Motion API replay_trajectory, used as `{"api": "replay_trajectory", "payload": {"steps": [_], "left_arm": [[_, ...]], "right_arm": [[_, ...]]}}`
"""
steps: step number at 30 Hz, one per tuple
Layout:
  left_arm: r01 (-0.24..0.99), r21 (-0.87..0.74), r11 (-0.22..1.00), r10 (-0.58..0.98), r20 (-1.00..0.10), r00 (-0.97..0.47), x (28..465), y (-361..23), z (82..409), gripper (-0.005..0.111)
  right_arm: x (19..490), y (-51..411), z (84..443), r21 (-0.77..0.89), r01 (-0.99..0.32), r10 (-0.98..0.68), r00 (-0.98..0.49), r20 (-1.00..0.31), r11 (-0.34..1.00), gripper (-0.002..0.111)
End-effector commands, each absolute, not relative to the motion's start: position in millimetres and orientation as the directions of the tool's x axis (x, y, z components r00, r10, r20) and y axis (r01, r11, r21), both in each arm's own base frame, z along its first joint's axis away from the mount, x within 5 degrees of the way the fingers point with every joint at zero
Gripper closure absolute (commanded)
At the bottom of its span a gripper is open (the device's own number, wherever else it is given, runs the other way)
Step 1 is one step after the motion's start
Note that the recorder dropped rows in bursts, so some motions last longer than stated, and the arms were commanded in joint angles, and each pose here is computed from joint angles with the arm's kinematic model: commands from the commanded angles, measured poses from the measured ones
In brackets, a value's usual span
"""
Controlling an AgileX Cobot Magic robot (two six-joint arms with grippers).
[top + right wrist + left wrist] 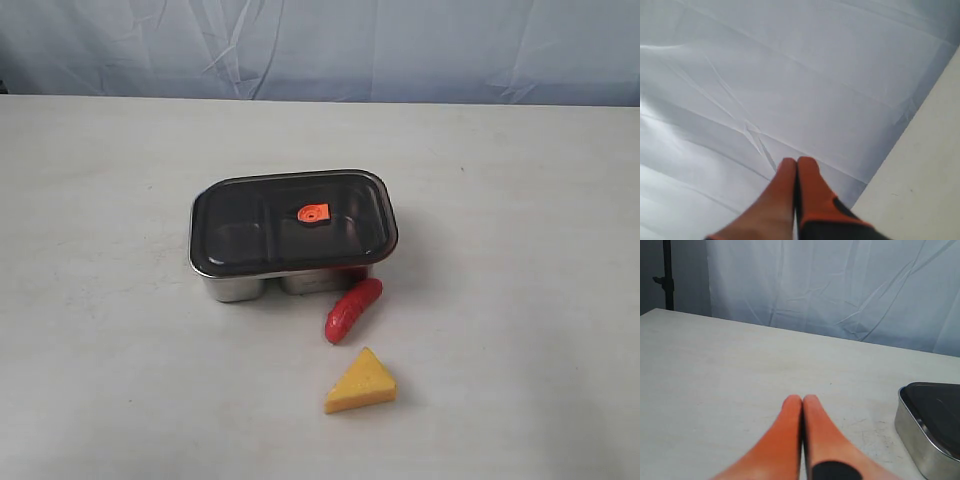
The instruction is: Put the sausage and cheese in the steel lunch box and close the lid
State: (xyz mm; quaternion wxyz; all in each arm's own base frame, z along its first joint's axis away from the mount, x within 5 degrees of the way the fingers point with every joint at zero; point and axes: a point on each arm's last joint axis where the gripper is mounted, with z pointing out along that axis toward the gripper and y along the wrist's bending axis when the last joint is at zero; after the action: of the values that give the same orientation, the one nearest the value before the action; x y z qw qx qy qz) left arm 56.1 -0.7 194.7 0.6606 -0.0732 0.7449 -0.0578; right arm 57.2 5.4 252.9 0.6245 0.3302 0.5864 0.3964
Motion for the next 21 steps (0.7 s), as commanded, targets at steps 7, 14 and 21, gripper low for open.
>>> {"api": "replay_trajectory", "payload": {"steps": [7, 14, 21], "left_arm": [[-0.031, -0.190, 0.981, -0.192, -0.976, -0.100, 56, -1, 196, 0.107], [-0.031, -0.190, 0.981, -0.192, -0.976, -0.100, 56, -1, 196, 0.107], [-0.031, -0.190, 0.981, -0.192, -0.976, -0.100, 56, -1, 196, 0.107]], "right_arm": [[154, 21, 322, 0.571, -0.013, 0.514, -0.420, -0.748, 0.821, 0.109], [276, 55, 286, 0.697, -0.178, 0.292, -0.816, -0.499, 0.694, 0.108], [326, 69, 201, 0.868, -0.106, 0.281, -0.921, -0.269, 0.485, 0.059]]}}
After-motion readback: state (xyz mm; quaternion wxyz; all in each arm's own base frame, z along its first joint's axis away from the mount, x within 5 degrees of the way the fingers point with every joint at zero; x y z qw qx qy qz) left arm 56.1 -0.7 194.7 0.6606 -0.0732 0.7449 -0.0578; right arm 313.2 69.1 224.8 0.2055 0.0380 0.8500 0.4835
